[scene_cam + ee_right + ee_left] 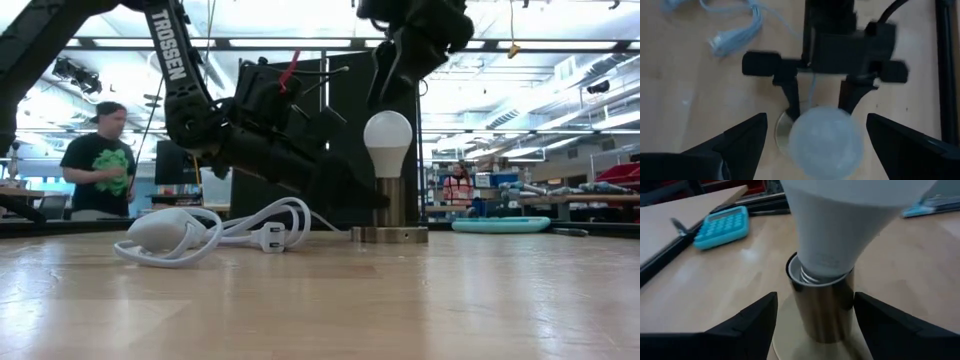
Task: Screw lightbulb
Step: Insert the lightbulb into the socket
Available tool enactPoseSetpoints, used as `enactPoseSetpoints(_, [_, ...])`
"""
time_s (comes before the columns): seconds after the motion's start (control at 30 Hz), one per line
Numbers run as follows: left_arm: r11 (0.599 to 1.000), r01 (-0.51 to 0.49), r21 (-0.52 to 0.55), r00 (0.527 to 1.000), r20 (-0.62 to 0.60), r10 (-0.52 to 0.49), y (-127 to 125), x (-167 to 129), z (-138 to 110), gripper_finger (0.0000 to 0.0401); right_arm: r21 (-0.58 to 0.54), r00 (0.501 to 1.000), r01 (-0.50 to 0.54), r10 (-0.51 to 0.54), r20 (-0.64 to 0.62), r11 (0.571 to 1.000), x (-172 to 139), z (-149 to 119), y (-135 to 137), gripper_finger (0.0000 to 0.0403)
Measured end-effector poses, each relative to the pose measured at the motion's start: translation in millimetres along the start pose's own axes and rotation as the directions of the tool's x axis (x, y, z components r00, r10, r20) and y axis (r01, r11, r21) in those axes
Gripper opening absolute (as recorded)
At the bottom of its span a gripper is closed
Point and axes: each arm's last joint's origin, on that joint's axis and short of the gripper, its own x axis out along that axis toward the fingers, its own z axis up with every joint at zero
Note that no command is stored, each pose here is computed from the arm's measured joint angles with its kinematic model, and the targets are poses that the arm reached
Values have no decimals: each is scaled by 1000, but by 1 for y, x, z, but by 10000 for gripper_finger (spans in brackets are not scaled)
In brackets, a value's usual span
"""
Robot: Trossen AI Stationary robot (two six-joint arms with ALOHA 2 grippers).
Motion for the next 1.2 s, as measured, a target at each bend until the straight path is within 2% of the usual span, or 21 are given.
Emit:
enactPoseSetpoints(0.2, [1000,-10,-3,1000,23,10,6,0,2,264,-7,999,28,-28,-33,1000,10,-2,-5,344])
enactPoseSetpoints(0.57, [1000,0,-17,1000,17,0,6,0,1,265,16,999,45,-45,-18,999,8,-2,-13,344])
enactPoseSetpoints(0.73, [998,-68,2,998,4,68,11,0,0,264,25,999,48,-48,-6,999,8,-1,-13,343])
enactPoseSetpoints(0.93, [999,-32,-32,999,25,32,19,6,-1,264,31,999,39,-39,-4,999,8,-1,-13,343])
enactPoseSetpoints(1.2, [1000,-12,-26,1000,5,12,15,17,-8,264,51,999,36,-35,-18,998,7,-2,-12,343])
